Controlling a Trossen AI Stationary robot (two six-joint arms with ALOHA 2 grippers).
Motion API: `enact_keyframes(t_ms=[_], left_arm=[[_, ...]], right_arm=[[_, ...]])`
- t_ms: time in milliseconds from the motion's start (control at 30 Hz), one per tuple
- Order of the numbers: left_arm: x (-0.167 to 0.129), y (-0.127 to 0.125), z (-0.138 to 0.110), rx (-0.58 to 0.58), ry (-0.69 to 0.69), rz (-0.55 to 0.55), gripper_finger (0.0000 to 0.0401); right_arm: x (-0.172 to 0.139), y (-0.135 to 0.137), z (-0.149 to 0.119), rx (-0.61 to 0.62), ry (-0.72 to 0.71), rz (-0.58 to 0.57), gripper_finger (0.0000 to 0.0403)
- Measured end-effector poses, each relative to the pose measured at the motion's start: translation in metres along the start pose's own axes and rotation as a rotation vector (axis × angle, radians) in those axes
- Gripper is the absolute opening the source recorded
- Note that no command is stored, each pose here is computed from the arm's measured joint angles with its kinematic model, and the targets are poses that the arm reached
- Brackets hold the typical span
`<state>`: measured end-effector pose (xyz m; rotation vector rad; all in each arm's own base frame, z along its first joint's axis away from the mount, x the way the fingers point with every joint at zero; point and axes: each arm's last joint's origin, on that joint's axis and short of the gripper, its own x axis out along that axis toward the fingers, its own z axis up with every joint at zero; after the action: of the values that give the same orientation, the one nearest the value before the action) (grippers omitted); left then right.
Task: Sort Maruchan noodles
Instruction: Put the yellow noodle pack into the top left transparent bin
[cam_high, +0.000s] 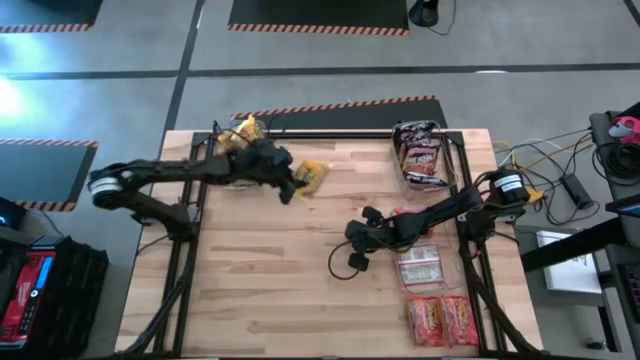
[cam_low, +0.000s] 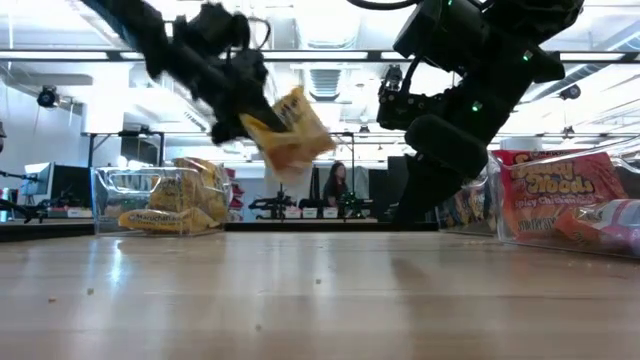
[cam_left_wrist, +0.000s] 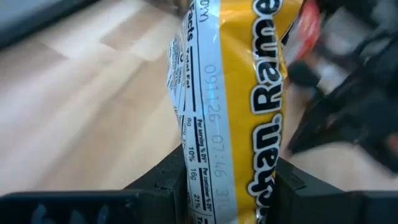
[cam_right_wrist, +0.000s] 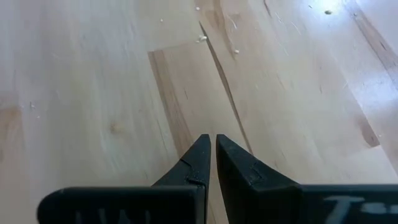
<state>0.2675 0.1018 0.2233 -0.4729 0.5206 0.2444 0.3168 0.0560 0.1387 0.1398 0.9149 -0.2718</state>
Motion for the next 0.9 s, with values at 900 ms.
enact_keyframes(t_ms=[900], left_arm=[[-0.137, 0.016, -0.023, 0.188, 0.337, 0.671, 0.0113]], right_arm=[[0.0, -0.001, 0.002, -0.001, -0.031, -0.045, 0.0018]])
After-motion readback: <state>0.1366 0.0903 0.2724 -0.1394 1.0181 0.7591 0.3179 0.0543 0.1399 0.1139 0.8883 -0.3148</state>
